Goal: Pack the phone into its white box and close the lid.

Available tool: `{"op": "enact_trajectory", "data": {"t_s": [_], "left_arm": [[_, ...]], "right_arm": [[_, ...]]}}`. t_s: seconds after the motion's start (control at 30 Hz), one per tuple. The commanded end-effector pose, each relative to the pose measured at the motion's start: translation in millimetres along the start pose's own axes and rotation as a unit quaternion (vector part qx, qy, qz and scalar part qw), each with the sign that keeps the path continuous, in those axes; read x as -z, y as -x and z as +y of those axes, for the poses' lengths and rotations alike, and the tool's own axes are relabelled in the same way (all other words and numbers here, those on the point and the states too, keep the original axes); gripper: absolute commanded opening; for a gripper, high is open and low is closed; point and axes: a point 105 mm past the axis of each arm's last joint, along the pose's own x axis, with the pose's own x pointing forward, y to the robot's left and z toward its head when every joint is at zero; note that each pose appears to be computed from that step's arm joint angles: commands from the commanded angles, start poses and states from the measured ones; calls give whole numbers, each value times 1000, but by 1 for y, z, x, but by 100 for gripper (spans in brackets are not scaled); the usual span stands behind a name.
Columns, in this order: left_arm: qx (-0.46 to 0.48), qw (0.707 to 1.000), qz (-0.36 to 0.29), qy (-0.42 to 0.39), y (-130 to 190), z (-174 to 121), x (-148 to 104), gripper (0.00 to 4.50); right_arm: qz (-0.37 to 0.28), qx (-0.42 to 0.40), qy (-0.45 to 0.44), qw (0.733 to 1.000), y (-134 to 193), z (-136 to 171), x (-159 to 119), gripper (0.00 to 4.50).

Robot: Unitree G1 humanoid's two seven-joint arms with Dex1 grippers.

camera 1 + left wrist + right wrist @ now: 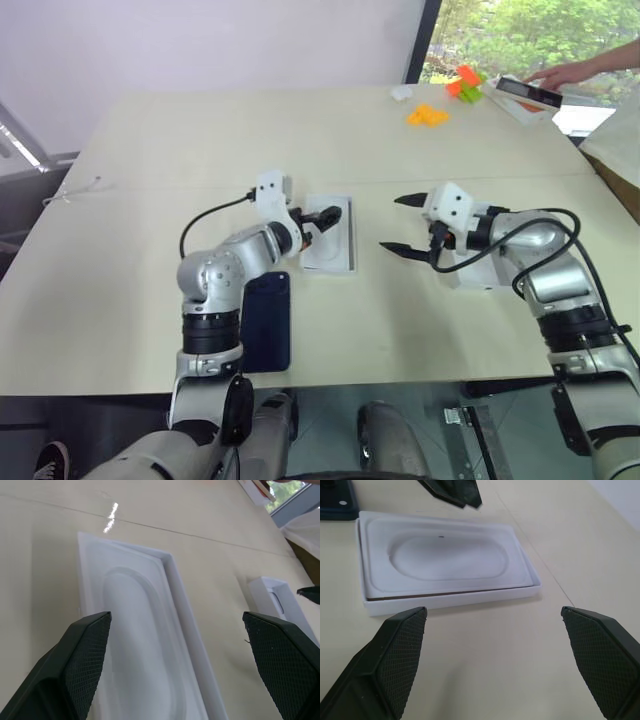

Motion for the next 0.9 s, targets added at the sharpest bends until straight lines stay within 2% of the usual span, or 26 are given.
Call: {"op": "enact_trajectory", "data": {"t_s": [0.03, 0.17, 0.2, 0.33, 0.4, 0.57, 0.73, 0.9], "left_arm": [[-7, 998, -28, -48, 6, 2, -15, 256], [-19, 997, -12, -71, 0, 8, -3, 43], [-16, 997, -10, -74, -2, 7, -1, 3], [-8, 997, 17, -80, -14, 6, 11, 3], [-7, 994, 28, -108, -19, 4, 14, 3], [-11, 988, 100, -120, -28, 5, 34, 3], [-7, 981, 119, -151, -37, 0, 40, 3], [2, 980, 138, -143, -43, -1, 47, 3]], "right_arm": [[-19, 15, 22, 999, 1, -8, -14, 450], [-19, 20, 23, 999, 0, -10, -14, 450], [-19, 20, 23, 999, 0, -10, -14, 450], [-20, 21, 24, 999, -2, -11, -16, 450], [-20, 21, 25, 999, -2, -11, -16, 450], [-16, 29, 27, 999, -1, -13, -15, 450], [-15, 33, 27, 999, 0, -14, -15, 450], [-15, 40, 31, 999, 0, -16, -16, 450]]}}
